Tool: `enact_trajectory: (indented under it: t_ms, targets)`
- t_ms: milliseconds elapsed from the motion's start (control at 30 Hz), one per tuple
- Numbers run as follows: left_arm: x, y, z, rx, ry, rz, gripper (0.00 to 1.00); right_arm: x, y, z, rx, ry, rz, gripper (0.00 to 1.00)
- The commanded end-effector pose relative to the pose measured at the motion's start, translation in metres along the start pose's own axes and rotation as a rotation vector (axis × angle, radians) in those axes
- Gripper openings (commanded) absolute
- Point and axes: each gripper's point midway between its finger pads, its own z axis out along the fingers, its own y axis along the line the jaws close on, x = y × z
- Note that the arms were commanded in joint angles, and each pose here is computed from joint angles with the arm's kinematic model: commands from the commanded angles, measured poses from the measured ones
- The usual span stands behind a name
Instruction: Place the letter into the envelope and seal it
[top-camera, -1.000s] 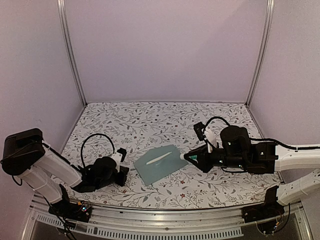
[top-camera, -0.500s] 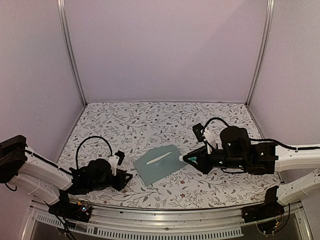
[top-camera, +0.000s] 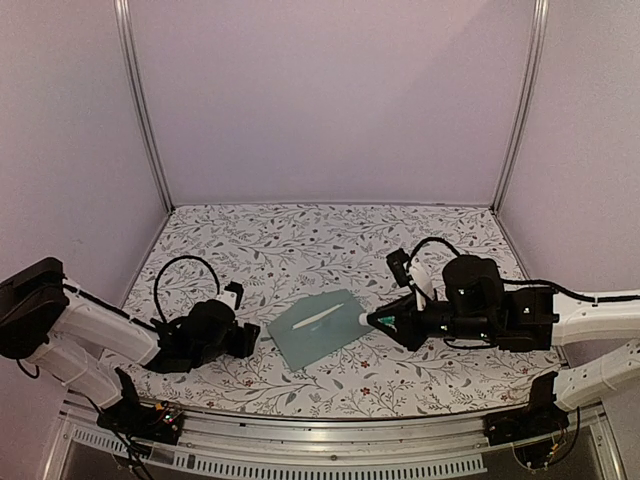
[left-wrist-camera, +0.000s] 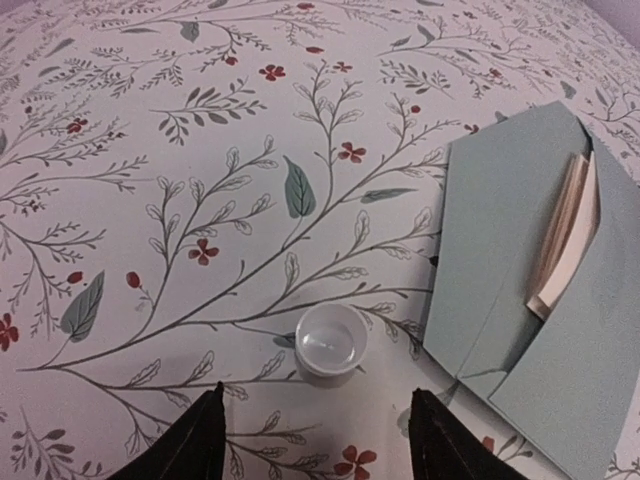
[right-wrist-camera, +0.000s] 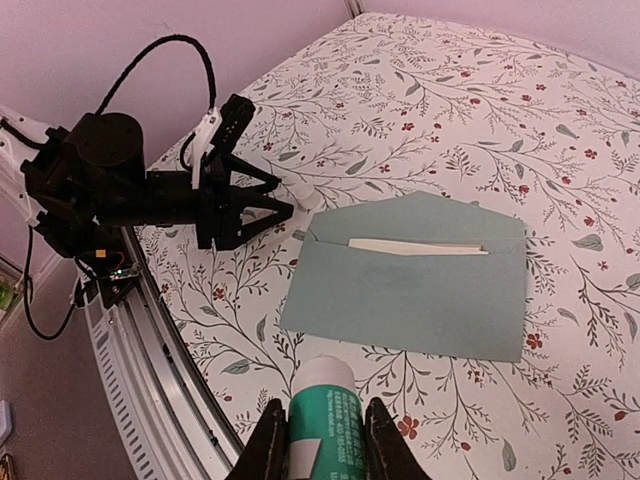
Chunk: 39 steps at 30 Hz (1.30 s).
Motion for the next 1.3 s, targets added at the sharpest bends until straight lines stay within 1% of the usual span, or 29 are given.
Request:
enact_trajectory:
  t_ms: [0, 100, 200, 367, 467, 533, 700, 900, 1067, 1267]
  targets:
    - [-0.012, 0.002, 0.021, -0.043, 0.002, 0.057, 0.6, -0.003, 0.004, -0.005, -0.018, -0.024, 0.006, 0.0]
    - [-0.015, 0.001, 0.034, -0.053, 0.012, 0.075, 0.56, -0.002, 0.003, -0.008, -0.015, -0.023, 0.008, 0.0]
    - [-0.015, -0.002, 0.043, -0.05, 0.017, 0.085, 0.49, -0.002, 0.002, -0.011, -0.012, -0.031, 0.013, 0.0]
    - [-0.011, -0.001, 0.055, -0.075, 0.042, 0.108, 0.28, -0.001, 0.0, -0.012, -0.007, -0.028, 0.013, 0.0]
    - [-0.006, 0.0, 0.055, -0.073, 0.057, 0.102, 0.19, -0.001, 0.0, -0.014, -0.006, -0.027, 0.016, 0.0]
    - [-0.002, 0.0, 0.051, -0.06, 0.062, 0.095, 0.16, -0.001, 0.0, -0.015, -0.007, -0.028, 0.015, 0.0]
    - [0.006, -0.002, 0.029, -0.03, 0.062, 0.091, 0.13, -0.005, 0.001, -0.017, -0.005, -0.033, 0.008, 0.0]
    - [0.006, -0.033, -0.009, 0.047, 0.029, 0.131, 0.12, -0.012, 0.002, -0.018, 0.004, -0.041, -0.005, 0.0]
    - [-0.002, -0.078, -0.036, 0.214, -0.005, 0.166, 0.12, -0.017, 0.001, -0.019, 0.022, -0.046, -0.014, 0.0]
    - [-0.008, -0.146, -0.052, 0.429, -0.037, 0.282, 0.13, -0.028, -0.016, -0.034, 0.127, -0.071, -0.008, 0.0]
